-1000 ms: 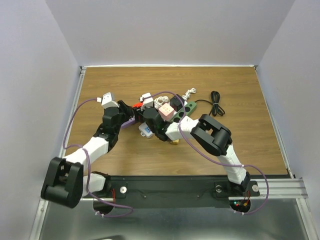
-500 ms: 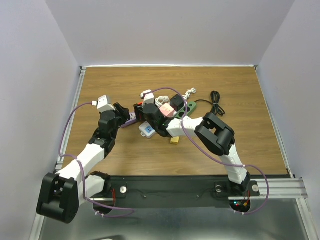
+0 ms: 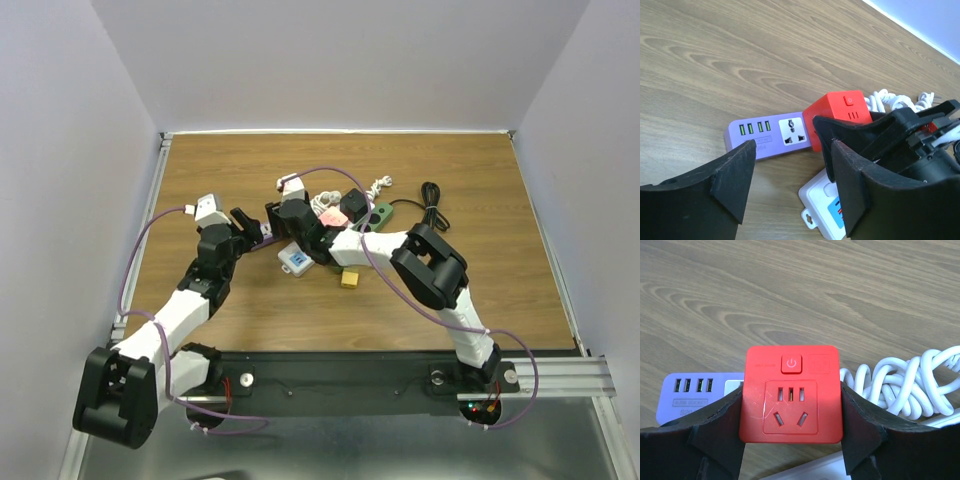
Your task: Insert the plug
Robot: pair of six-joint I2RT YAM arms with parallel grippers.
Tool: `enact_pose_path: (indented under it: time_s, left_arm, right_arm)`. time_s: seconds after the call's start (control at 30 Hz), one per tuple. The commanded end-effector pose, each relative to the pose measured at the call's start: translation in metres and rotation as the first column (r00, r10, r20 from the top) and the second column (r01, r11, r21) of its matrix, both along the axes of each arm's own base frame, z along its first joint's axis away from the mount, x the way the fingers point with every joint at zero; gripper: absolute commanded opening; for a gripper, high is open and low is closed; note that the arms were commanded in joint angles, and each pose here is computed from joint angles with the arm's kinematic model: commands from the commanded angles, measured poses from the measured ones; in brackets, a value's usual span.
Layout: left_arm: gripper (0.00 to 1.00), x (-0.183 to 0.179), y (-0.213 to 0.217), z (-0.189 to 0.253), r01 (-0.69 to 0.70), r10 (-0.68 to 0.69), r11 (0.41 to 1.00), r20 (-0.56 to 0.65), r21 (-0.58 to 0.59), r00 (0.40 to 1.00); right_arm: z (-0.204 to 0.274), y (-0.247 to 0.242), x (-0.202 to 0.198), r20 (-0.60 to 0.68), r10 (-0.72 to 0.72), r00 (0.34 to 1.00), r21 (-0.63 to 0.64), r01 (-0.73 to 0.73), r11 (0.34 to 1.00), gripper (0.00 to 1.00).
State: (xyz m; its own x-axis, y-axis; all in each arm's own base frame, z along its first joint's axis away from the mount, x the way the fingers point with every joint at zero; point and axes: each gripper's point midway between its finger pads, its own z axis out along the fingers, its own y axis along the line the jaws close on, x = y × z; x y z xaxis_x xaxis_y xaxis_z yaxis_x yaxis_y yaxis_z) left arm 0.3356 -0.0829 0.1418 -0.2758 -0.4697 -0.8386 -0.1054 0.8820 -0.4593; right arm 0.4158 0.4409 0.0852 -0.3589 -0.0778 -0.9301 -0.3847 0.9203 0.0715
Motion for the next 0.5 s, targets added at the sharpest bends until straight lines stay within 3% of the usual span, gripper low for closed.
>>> enact_pose_path:
  time_s: [0.0,0.03,0.07,0.3,0.47]
  left_arm:
    - [0.74,-0.001,0.002,0.012,-0.002,0.002,1.0,0.049,0.0,0.999]
    - [0.74,-0.002,0.003,0.012,-0.003,0.003,1.0,0.05,0.001,0.999]
    - [0.74,-0.001,0.003,0.012,-0.006,0.006,1.0,0.049,0.002,0.999]
    - [0.75,-0.002,0.004,0.011,-0.008,0.007,1.0,0.045,0.004,0.999]
    - [0.75,-0.002,0.006,0.011,-0.018,0.017,1.0,0.044,0.009,0.999]
  right_arm:
    - [-0.096,-0.062,-0.022,-0.228,-0.047,0.973,-0.308,-0.026,0.951,0.42]
    - [-0.092,-0.054,-0.022,-0.232,-0.016,0.972,-0.291,-0.054,0.955,0.53]
    - [-0.088,-0.051,-0.021,-0.232,-0.003,0.973,-0.28,-0.064,0.958,0.57]
    - [-0.053,-0.023,-0.017,-0.209,0.096,0.973,-0.199,-0.139,0.97,0.64]
    - [-0.031,-0.013,-0.015,-0.186,0.136,0.973,-0.158,-0.166,0.973,0.76]
